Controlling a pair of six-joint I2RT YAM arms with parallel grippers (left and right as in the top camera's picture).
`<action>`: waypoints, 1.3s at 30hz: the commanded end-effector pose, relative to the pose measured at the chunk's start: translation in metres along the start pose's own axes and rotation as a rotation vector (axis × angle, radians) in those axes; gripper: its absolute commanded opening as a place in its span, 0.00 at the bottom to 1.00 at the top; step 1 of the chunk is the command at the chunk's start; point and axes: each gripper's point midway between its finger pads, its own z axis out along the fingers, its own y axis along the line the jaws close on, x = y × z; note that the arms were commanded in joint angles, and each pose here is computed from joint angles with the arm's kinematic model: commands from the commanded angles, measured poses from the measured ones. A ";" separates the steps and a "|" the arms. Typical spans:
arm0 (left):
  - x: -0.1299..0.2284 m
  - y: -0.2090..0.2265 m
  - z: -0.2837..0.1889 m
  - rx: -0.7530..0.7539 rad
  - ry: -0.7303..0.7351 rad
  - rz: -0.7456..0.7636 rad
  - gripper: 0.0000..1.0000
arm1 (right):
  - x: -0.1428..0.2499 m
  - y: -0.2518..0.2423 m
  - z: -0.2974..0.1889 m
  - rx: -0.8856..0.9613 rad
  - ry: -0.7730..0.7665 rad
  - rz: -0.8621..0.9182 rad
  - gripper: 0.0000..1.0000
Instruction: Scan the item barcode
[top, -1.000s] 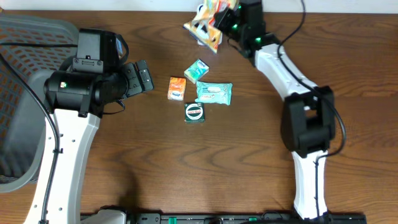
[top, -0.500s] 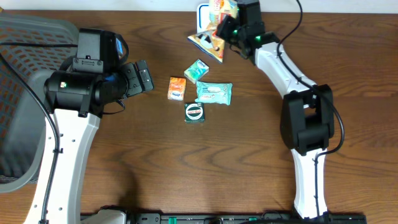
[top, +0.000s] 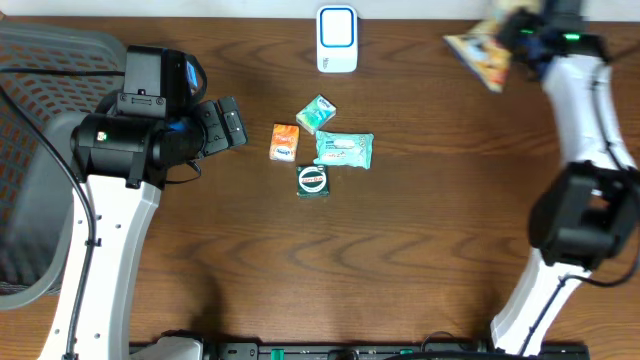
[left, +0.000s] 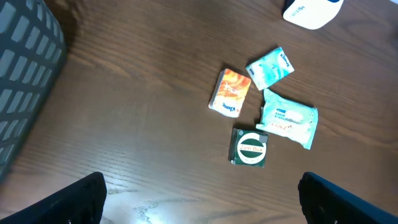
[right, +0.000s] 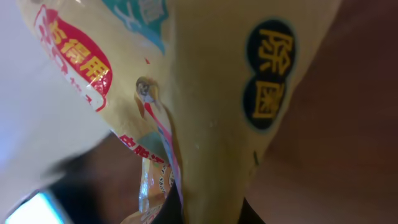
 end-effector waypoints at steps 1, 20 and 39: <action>-0.004 0.001 -0.003 -0.004 -0.012 0.003 0.98 | -0.037 -0.074 -0.020 0.232 -0.080 -0.065 0.01; -0.004 0.001 -0.003 -0.004 -0.012 0.003 0.98 | -0.067 -0.285 -0.068 0.529 -0.034 0.165 0.98; -0.004 0.001 -0.003 -0.004 -0.012 0.003 0.98 | 0.115 -0.059 -0.002 -0.338 0.526 -0.012 0.94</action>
